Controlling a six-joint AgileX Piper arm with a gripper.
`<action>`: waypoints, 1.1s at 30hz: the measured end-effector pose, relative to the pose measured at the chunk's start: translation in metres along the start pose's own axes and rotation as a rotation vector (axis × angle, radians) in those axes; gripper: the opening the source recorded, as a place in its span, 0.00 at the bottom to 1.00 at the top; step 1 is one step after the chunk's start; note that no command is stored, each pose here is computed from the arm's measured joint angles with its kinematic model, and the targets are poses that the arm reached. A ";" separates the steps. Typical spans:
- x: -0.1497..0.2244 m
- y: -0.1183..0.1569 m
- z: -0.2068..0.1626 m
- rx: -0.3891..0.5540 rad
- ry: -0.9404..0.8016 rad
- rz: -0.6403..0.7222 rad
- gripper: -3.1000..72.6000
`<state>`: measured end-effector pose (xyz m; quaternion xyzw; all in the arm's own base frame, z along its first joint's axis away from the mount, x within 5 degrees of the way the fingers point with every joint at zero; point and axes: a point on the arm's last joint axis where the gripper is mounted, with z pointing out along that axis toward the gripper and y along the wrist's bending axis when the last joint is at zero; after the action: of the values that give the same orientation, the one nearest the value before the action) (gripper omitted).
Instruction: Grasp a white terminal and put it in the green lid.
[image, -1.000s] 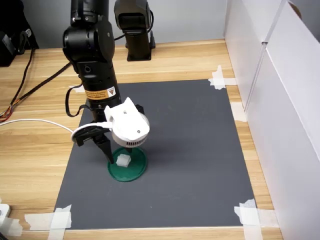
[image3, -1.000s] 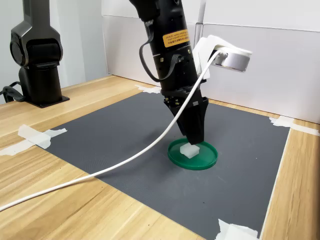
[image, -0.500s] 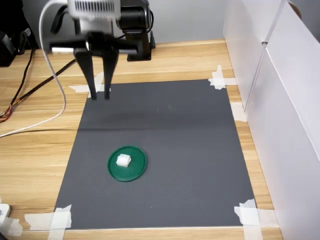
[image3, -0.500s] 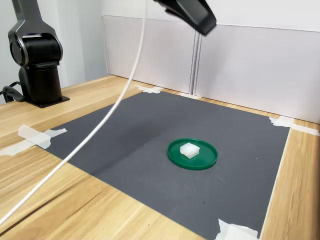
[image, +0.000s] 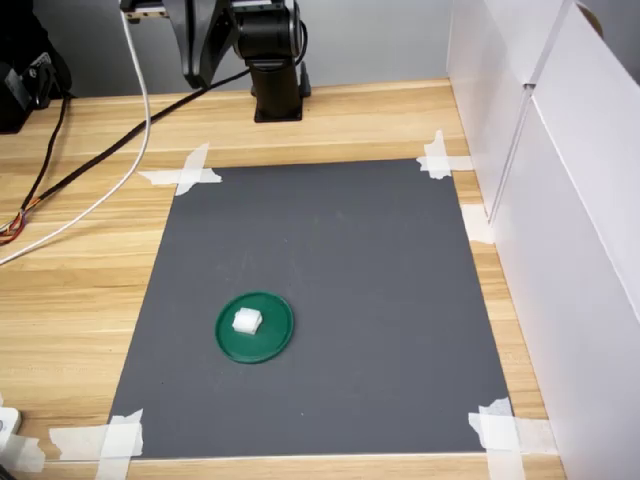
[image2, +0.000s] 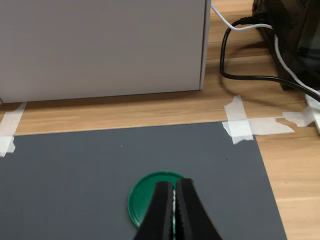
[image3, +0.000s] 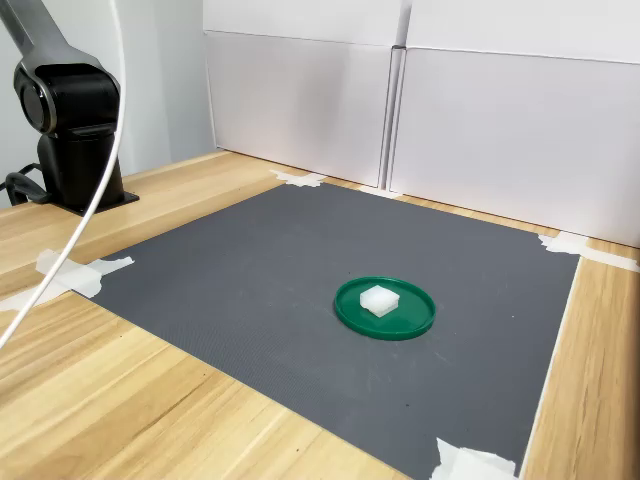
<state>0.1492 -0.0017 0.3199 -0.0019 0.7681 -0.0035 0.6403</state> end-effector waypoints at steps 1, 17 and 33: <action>0.003 0.000 -0.006 0.000 -0.011 0.000 0.01; 0.063 0.003 -0.071 -0.010 -0.173 0.024 0.01; 0.111 0.004 -0.067 -0.009 -0.032 -0.059 0.01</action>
<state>0.0634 0.0013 0.2224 -0.0275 0.7575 -0.0189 0.6520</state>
